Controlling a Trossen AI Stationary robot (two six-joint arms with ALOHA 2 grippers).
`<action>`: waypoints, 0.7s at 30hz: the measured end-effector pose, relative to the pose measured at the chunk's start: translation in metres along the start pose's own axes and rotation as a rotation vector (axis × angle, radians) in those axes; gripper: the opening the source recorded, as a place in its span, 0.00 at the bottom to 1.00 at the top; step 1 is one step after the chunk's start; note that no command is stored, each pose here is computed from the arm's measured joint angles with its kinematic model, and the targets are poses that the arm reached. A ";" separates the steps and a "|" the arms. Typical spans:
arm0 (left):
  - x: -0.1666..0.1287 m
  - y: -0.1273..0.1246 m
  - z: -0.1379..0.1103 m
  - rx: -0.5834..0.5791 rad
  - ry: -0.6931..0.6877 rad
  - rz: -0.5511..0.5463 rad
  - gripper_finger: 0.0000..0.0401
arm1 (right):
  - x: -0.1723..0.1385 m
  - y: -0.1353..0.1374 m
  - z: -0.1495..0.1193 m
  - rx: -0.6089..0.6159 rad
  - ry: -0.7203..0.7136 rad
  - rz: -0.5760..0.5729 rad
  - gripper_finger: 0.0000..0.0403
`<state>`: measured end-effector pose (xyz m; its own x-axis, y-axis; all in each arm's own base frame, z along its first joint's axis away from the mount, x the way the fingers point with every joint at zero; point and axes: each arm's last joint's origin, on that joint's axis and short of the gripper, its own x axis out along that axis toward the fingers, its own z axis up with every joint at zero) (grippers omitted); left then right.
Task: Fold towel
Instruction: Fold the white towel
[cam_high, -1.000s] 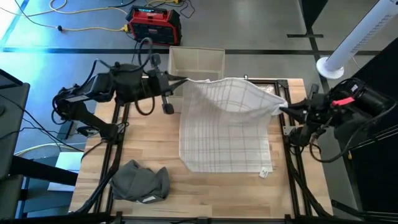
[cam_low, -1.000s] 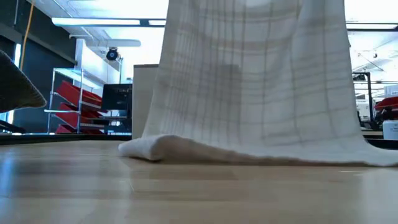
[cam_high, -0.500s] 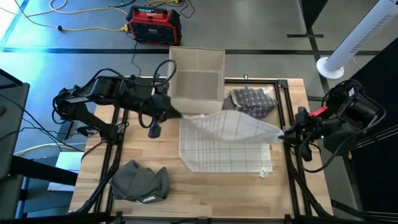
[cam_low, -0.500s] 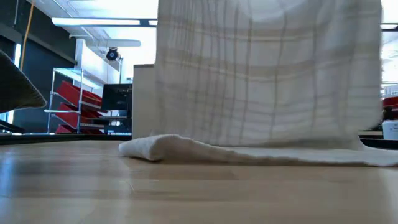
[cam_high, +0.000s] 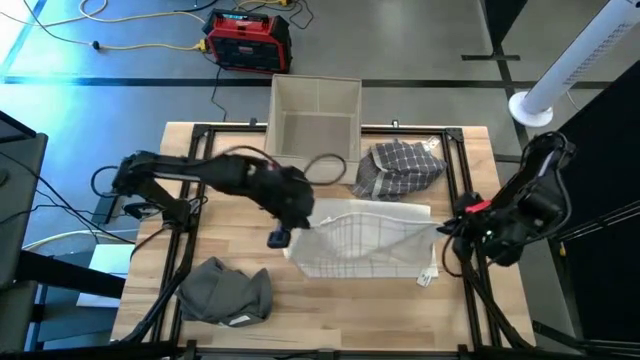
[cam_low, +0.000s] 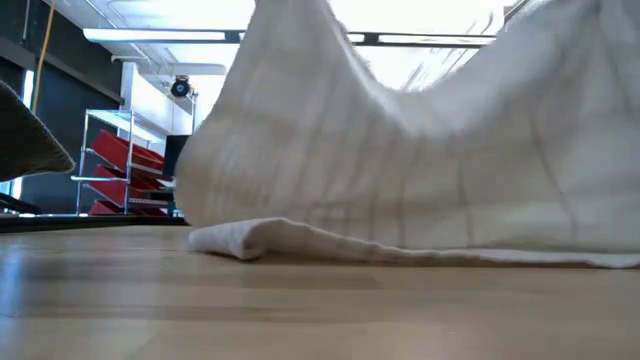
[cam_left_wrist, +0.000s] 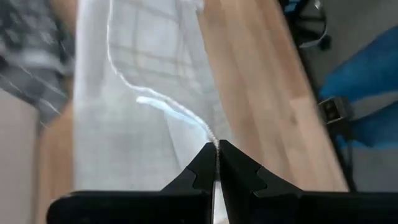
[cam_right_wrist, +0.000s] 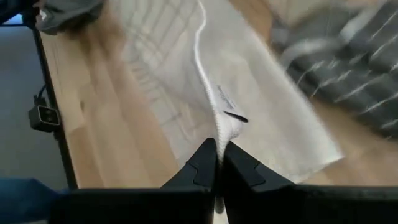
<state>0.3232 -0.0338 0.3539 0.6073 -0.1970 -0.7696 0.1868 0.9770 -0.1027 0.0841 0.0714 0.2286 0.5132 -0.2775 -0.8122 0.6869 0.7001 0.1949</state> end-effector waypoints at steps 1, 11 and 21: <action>0.011 0.004 -0.004 -0.015 0.007 0.007 0.01 | 0.006 -0.001 -0.001 0.002 -0.027 -0.014 0.00; 0.095 0.039 -0.060 -0.168 0.053 0.116 0.01 | 0.050 0.009 -0.008 0.027 -0.010 0.074 0.00; 0.123 0.043 -0.103 -0.223 0.191 0.169 0.01 | 0.089 0.004 -0.014 0.094 0.095 0.102 0.00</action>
<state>0.3271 -0.0079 0.1898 0.4561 -0.0327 -0.8893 -0.0906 0.9924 -0.0830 0.1249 0.0583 0.1498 0.5352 -0.1419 -0.8328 0.6812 0.6555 0.3261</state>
